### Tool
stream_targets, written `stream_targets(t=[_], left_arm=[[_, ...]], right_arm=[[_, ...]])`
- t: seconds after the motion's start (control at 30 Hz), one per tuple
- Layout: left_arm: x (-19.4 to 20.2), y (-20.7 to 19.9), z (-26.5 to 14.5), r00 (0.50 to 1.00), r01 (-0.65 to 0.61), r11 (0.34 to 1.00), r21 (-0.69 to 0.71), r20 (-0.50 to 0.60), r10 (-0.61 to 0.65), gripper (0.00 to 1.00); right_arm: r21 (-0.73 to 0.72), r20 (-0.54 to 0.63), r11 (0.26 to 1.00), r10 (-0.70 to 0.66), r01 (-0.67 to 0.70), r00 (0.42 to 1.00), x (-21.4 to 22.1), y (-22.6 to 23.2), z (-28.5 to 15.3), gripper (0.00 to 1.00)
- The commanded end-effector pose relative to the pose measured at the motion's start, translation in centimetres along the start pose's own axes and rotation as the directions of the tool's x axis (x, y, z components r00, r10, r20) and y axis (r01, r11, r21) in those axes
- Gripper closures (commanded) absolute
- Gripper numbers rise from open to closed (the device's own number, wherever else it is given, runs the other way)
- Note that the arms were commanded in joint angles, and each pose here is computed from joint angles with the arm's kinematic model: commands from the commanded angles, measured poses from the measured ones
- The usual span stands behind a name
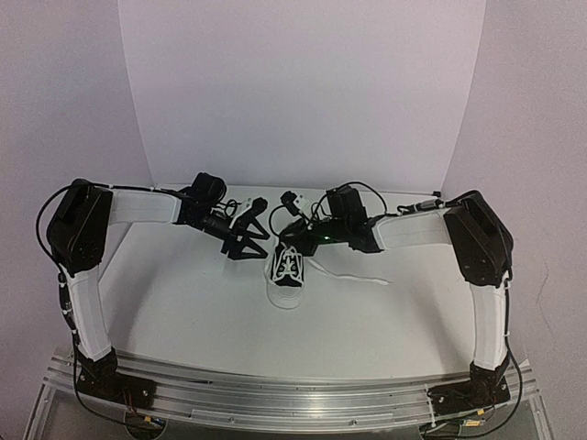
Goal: Tie the shoes
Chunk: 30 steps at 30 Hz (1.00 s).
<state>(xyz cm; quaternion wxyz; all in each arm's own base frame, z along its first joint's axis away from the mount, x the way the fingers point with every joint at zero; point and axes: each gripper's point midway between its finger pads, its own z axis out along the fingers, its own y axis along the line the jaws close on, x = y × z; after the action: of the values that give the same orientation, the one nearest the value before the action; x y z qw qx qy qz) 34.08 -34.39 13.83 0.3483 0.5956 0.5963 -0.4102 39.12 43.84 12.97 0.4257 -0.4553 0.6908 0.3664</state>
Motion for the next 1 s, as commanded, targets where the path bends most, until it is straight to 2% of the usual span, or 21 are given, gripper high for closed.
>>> stream_targets(t=[0.0, 0.1, 0.2, 0.47, 0.57, 0.77, 0.87, 0.93, 0.97], left_arm=[[-3.5, 1.3, 0.4, 0.978, -0.121, 0.993, 0.002, 0.172, 0.119, 0.3], [-3.8, 2.7, 1.1, 0.972, -0.1, 0.995, -0.004, 0.211, 0.099, 0.42], [-3.4, 2.3, 1.4, 0.967, -0.113, 0.992, 0.054, 0.237, 0.097, 0.53], [-2.4, 3.2, 2.4, 0.967, -0.044, 0.998, 0.044, 0.253, 0.032, 0.51], [-2.2, 3.4, 2.9, 0.967, -0.019, 0.999, 0.043, 0.253, 0.007, 0.46], [-1.6, 2.6, 4.1, 0.965, -0.006, 0.998, 0.068, 0.26, -0.012, 0.43], [-1.4, 2.5, 4.7, 0.965, 0.017, 0.997, 0.078, 0.26, -0.036, 0.45], [-1.4, 2.5, 5.1, 0.964, 0.029, 0.996, 0.087, 0.261, -0.051, 0.51], [-1.3, 2.5, 5.2, 0.963, 0.036, 0.995, 0.088, 0.262, -0.058, 0.58]], right_arm=[[-0.017, 0.158, 0.999, -0.037, 0.04, 0.987, -5.7, 0.5, -1.8, 1.0], [-0.019, 0.179, 1.0, -0.013, 0.016, 0.984, -5.7, 0.4, -1.9, 1.0], [-0.02, 0.195, 1.0, 0.004, 0.0, 0.981, -5.7, 0.1, -1.9, 1.0], [-0.024, 0.206, 0.999, 0.027, -0.023, 0.978, -5.4, -0.4, -1.5, 1.0], [-0.031, 0.206, 0.999, 0.039, -0.034, 0.978, -5.2, -0.3, -1.4, 1.0], [-0.028, 0.216, 0.997, 0.072, -0.067, 0.974, -4.9, -0.6, -1.3, 1.0], [-0.024, 0.216, 0.997, 0.082, -0.079, 0.973, -4.7, -0.6, -1.3, 1.0], [-0.018, 0.216, 0.996, 0.089, -0.087, 0.972, -4.5, -0.7, -1.4, 1.0], [-0.015, 0.215, 0.996, 0.094, -0.093, 0.972, -4.4, -0.7, -1.4, 1.0]])
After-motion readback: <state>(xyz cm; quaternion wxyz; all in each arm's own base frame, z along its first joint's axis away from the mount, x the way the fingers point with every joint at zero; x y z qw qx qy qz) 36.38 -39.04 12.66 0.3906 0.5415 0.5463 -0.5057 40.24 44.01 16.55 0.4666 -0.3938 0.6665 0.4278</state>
